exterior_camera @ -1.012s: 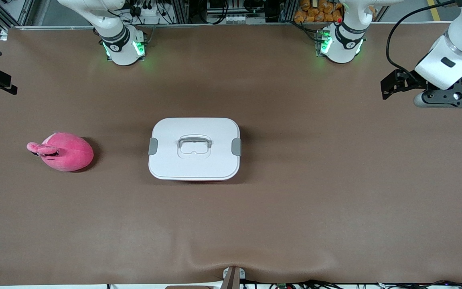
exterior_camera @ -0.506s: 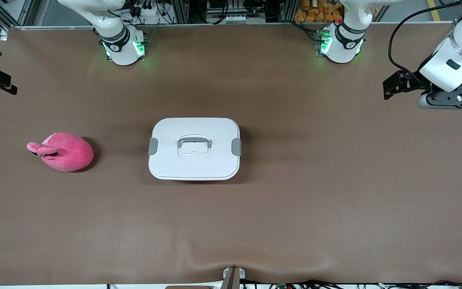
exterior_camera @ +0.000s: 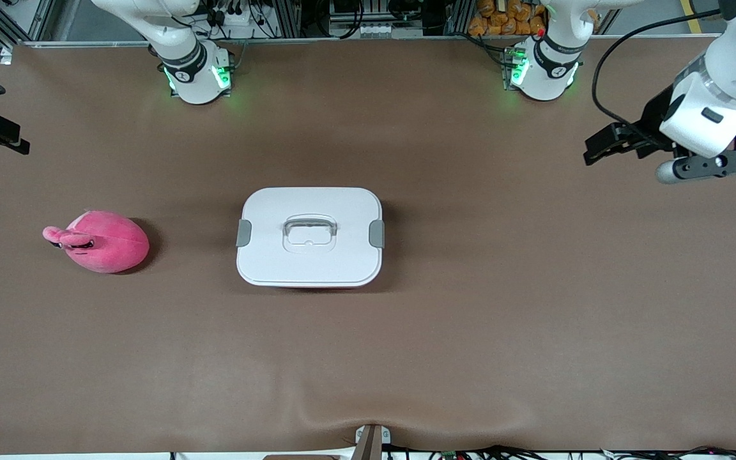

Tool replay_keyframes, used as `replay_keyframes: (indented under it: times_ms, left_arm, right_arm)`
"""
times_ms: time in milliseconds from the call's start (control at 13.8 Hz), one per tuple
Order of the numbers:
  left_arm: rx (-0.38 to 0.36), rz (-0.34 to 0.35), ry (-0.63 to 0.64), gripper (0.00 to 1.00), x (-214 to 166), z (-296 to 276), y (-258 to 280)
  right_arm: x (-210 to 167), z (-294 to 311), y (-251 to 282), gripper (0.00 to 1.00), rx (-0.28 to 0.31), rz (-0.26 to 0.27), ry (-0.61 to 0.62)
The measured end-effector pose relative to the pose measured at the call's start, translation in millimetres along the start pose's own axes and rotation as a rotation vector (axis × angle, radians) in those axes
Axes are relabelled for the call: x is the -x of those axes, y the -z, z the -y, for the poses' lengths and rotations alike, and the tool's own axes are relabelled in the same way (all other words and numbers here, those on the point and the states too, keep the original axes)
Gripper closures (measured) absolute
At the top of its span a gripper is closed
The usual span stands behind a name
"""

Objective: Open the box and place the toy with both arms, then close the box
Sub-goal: 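Reach the left gripper to the white lid handle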

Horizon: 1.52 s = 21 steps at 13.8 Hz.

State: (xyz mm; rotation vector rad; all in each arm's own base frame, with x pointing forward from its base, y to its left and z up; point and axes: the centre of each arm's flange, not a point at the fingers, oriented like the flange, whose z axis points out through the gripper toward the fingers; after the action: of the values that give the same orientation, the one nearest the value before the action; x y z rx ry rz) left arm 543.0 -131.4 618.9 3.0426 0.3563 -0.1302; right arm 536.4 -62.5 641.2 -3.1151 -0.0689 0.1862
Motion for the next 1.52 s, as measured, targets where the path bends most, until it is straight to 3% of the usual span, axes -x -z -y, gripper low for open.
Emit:
replay_keyframes:
  times_ms: [361, 1157, 1518]
  left_arm:
    - [-0.004, 0.055, 0.239, 0.0, 25.8, -99.7, -33.5]
    - [0.052, 0.079, 0.741, 0.0, 78.6, -271.4, -127.6]
    - [0.106, 0.021, 0.852, 0.0, 109.0, -335.9, -176.7]
  right_arm:
    - [-4.8, -1.6, -6.3, 0.0, -0.002, 0.011, -0.002]
    - [-32.1, -7.3, -42.1, 0.0, -0.008, 0.059, -0.005]
    - [-43.5, -26.1, -64.5, 0.0, -0.018, 0.093, -0.033]
